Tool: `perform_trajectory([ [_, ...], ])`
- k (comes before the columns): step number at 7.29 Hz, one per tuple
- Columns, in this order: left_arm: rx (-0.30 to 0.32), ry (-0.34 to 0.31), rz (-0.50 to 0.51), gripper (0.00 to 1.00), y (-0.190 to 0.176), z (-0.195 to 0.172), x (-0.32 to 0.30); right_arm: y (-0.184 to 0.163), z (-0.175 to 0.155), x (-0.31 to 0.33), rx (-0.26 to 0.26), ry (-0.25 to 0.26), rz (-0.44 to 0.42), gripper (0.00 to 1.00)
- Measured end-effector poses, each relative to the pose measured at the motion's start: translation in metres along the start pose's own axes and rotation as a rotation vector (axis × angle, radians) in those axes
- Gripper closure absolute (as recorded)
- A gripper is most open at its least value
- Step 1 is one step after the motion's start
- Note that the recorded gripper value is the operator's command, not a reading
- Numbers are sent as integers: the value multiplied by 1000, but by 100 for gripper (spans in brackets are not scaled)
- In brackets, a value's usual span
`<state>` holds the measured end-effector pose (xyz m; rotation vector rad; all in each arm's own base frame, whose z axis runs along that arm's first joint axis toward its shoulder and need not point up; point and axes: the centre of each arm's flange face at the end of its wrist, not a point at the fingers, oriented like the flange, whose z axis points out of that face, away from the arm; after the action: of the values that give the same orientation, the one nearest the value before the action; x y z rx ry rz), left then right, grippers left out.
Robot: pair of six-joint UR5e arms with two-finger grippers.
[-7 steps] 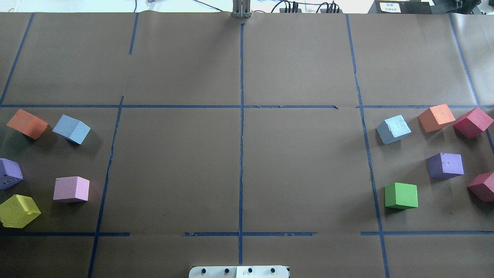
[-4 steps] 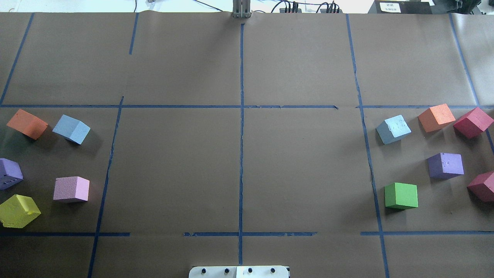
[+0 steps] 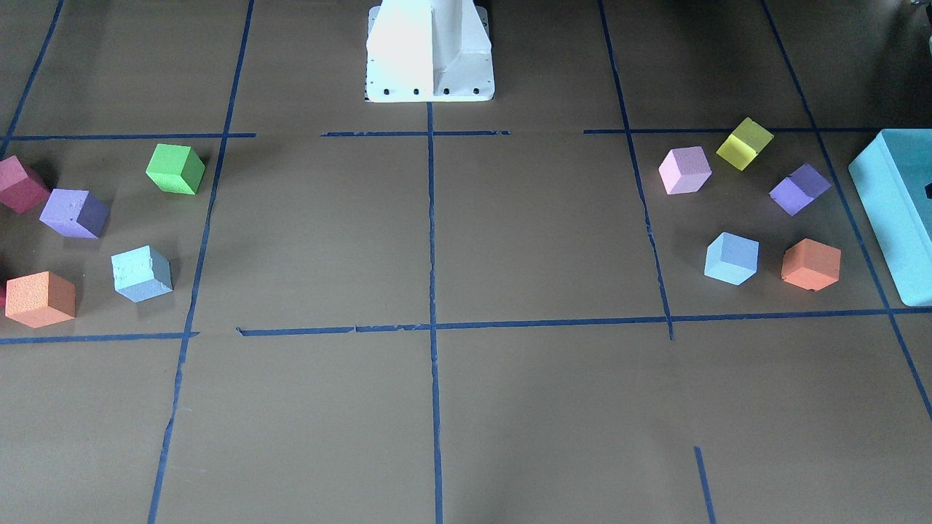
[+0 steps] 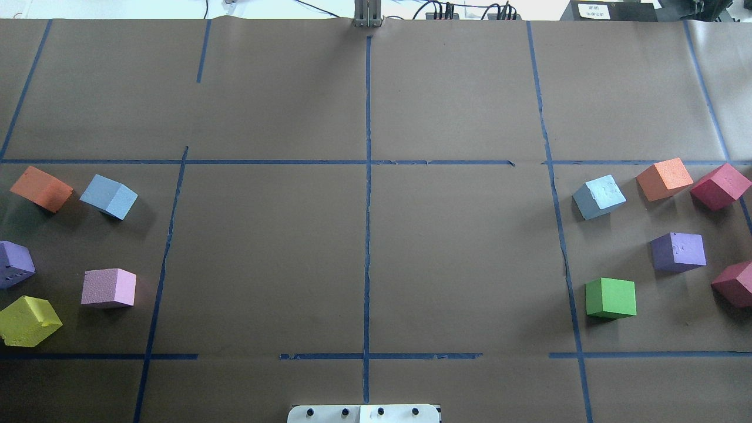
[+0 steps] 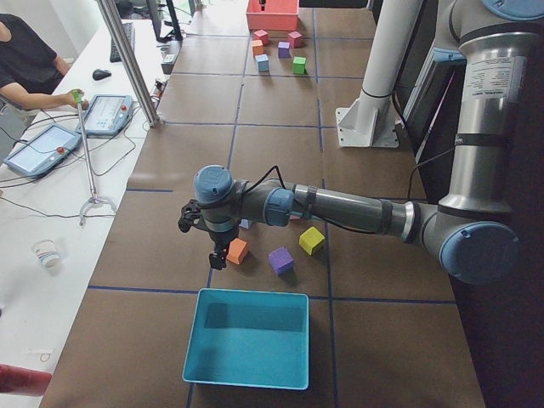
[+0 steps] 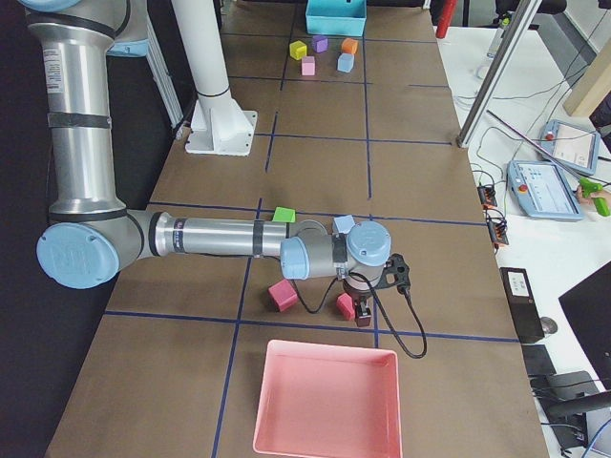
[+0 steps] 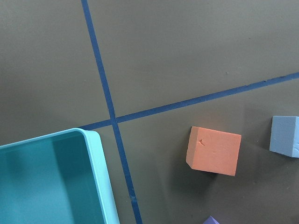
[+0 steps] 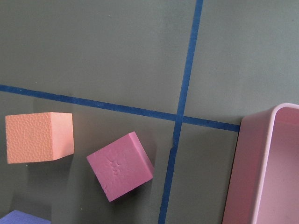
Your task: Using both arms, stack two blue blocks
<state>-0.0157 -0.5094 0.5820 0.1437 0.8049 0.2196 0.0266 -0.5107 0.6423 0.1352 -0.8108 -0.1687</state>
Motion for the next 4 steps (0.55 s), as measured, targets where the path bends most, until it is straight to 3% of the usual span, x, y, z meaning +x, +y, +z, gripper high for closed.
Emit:
perform_trajectory([
  [1, 7, 1, 6, 0, 2, -1, 1, -5, 5, -13, 14, -3, -33, 0],
  [4, 16, 4, 14, 0, 8, -2, 3, -31, 18, -112, 22, -40, 35, 1],
])
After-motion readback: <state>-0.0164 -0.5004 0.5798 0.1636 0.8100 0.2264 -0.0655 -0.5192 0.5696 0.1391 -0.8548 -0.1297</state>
